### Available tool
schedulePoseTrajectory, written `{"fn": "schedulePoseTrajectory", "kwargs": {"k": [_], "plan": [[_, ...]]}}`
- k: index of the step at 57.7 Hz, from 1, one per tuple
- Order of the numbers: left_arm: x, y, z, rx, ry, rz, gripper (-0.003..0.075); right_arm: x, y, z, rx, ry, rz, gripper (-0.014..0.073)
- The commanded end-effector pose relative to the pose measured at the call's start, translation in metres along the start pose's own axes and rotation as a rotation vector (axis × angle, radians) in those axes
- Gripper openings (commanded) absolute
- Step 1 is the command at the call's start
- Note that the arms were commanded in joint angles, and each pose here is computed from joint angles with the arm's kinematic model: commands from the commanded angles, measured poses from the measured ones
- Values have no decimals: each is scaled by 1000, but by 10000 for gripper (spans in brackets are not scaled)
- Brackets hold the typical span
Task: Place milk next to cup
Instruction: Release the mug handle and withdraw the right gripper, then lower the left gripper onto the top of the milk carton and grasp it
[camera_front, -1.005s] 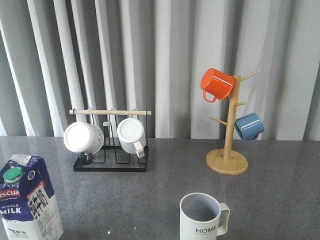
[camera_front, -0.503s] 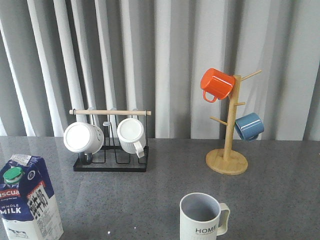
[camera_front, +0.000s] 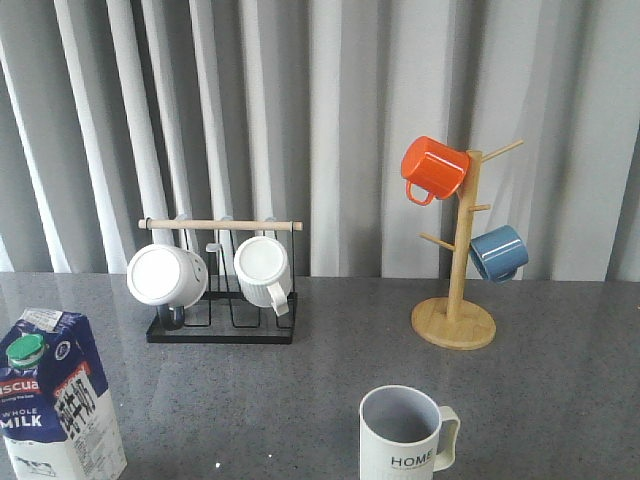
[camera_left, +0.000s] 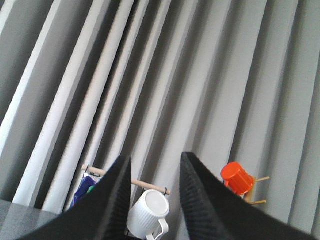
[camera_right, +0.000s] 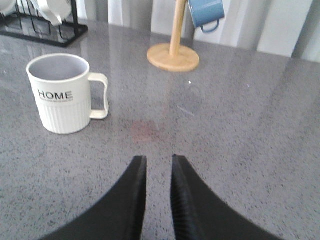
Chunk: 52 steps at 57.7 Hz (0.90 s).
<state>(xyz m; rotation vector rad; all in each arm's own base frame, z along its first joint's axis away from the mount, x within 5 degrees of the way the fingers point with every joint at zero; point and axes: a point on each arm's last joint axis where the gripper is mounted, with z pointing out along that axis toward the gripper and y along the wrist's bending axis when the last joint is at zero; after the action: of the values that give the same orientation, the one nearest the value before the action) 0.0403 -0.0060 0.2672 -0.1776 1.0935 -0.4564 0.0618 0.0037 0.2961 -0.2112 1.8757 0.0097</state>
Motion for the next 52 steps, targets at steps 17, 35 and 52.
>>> {"fn": "schedulePoseTrajectory", "kwargs": {"k": [17,35,52], "plan": [[-63,-19,11,-172,179,153,351,-5,2,1,-18,-71,5,14],[-78,-25,67,-217,416,257,557,-5,3,1,-26,-69,19,14],[-74,-31,148,-96,670,406,560,-5,3,1,-26,-69,19,14]]}}
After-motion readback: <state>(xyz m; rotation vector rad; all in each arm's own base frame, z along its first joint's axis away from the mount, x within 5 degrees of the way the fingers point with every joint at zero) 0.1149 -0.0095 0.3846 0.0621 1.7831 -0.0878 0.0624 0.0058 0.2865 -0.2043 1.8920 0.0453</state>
